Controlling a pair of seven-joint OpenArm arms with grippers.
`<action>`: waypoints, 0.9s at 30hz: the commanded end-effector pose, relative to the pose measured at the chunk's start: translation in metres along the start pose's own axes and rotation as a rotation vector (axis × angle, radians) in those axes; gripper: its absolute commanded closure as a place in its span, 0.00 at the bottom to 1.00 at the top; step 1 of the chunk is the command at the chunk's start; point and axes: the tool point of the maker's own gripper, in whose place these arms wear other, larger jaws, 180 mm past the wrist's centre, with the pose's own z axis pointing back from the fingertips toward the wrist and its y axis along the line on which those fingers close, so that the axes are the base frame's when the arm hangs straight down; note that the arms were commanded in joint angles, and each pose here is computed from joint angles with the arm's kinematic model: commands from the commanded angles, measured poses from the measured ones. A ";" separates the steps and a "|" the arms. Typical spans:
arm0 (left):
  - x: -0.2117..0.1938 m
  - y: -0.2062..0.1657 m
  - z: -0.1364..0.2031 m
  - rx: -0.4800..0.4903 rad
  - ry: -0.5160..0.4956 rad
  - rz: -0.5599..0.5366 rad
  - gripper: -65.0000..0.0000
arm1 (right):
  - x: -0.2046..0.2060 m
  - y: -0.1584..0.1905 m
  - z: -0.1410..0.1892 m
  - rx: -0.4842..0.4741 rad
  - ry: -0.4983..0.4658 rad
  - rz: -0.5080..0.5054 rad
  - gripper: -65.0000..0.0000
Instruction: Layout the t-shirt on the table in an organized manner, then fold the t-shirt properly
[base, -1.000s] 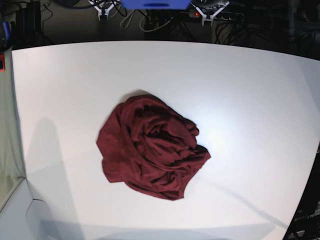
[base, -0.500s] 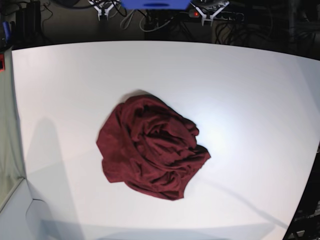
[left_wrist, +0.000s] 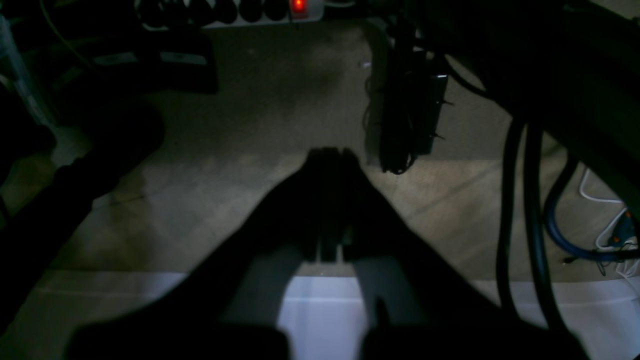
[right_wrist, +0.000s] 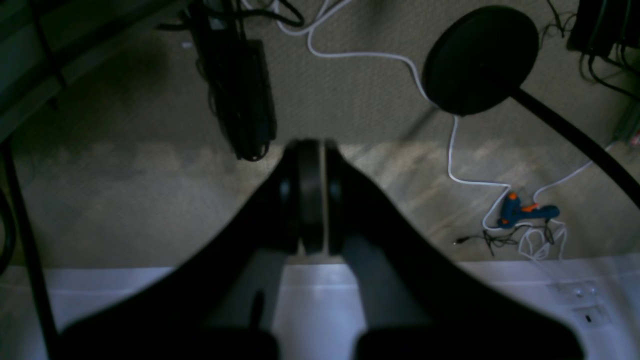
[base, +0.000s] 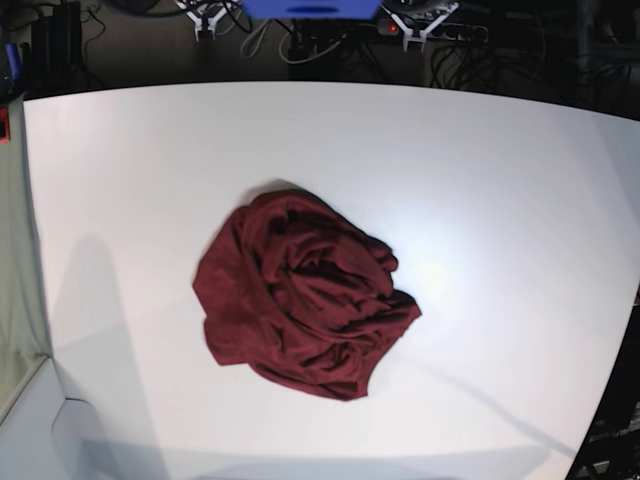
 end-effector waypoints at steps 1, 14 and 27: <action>-0.003 0.001 0.000 0.008 0.002 0.000 1.00 | -0.001 0.001 0.001 0.007 -0.012 -0.003 1.00; -0.012 0.012 0.039 0.010 -0.246 -0.019 1.00 | 0.008 -0.009 0.045 -0.009 -0.250 0.014 1.00; 0.044 0.025 0.177 0.008 -0.592 -0.120 1.00 | 0.061 -0.029 0.176 -0.037 -0.574 0.102 1.00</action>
